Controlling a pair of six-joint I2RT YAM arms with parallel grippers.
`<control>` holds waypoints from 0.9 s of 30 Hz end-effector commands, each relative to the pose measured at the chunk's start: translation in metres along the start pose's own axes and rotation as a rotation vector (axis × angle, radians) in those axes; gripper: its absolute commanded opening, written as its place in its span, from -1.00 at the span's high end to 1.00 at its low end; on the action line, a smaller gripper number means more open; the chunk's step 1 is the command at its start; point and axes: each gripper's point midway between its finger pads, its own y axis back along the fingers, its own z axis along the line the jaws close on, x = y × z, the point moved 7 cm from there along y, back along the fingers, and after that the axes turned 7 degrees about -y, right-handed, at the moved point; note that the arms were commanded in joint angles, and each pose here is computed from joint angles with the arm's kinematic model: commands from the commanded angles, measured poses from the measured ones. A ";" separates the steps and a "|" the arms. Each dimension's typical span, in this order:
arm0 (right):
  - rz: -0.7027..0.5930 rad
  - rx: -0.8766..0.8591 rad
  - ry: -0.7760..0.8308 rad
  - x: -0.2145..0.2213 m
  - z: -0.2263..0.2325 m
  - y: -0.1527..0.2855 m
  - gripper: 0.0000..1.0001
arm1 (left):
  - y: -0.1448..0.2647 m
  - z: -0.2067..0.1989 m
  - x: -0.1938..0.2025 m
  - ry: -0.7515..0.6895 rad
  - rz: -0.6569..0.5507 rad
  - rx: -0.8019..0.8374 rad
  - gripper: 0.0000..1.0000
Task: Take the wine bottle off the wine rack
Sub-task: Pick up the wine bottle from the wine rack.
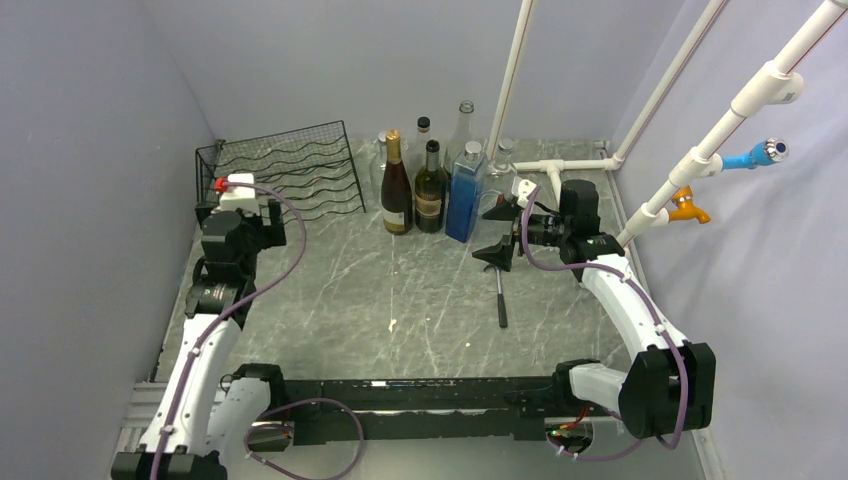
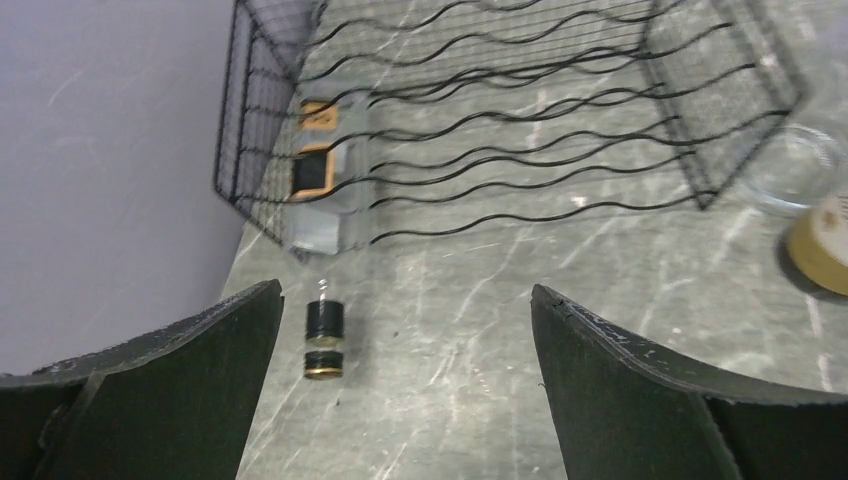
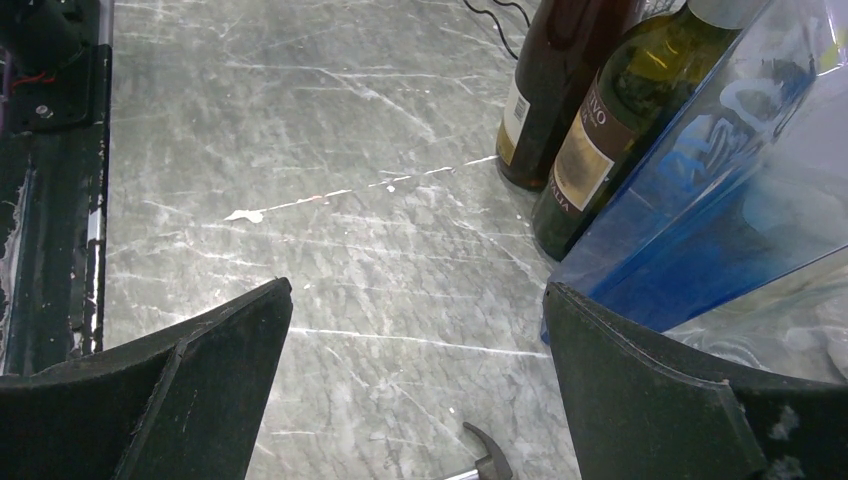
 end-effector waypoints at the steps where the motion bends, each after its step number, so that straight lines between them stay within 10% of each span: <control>1: -0.030 -0.041 0.037 -0.007 0.002 0.000 -0.99 | -0.019 0.020 0.012 0.068 0.006 -0.059 -0.99; 27: -0.037 -0.062 0.067 -0.011 0.010 -0.003 -0.99 | -0.105 0.063 0.106 0.006 0.367 -0.038 -0.77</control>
